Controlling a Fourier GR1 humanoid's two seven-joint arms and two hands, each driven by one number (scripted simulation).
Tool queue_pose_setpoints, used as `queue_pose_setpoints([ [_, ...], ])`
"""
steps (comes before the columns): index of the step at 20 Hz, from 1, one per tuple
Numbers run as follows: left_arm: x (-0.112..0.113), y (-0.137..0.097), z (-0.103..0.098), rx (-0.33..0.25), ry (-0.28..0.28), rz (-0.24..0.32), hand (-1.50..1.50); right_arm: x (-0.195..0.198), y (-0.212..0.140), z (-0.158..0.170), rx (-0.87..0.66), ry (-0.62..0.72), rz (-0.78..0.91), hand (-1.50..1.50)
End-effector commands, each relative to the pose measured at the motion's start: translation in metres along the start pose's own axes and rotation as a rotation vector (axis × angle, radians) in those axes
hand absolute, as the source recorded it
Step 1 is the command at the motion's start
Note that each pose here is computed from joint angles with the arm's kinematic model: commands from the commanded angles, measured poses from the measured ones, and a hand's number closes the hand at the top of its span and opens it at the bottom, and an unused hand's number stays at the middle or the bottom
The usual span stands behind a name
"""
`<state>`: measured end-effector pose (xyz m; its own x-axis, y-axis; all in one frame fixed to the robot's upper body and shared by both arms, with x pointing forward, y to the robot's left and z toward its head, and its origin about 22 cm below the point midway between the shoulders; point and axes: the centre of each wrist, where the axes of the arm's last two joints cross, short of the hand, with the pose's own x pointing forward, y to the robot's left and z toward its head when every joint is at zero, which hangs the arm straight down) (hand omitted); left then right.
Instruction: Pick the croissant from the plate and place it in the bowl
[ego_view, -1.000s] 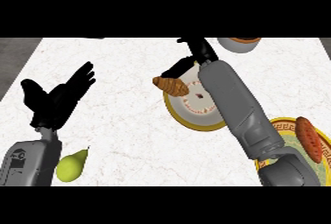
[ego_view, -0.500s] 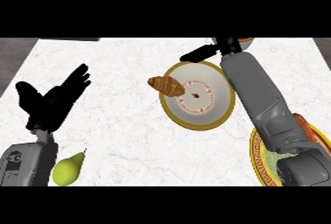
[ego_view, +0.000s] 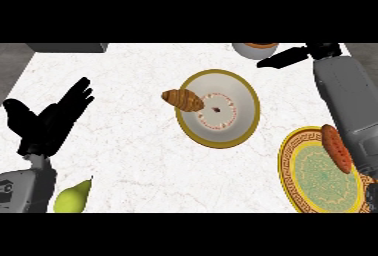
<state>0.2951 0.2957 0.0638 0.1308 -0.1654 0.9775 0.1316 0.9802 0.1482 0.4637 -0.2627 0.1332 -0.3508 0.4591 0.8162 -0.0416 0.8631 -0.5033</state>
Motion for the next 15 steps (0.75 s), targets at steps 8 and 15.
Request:
queue_pose_setpoints([
  [8, -0.030, 0.010, 0.011, 0.047, 0.034, 0.013, 0.00, -0.038, -0.083, 0.067, 0.194, -0.194, -0.260, -1.50],
  [15, -0.024, 0.011, 0.016, 0.056, 0.038, 0.006, 0.00, -0.076, -0.124, 0.160, 0.247, -0.212, -0.349, 1.50],
])
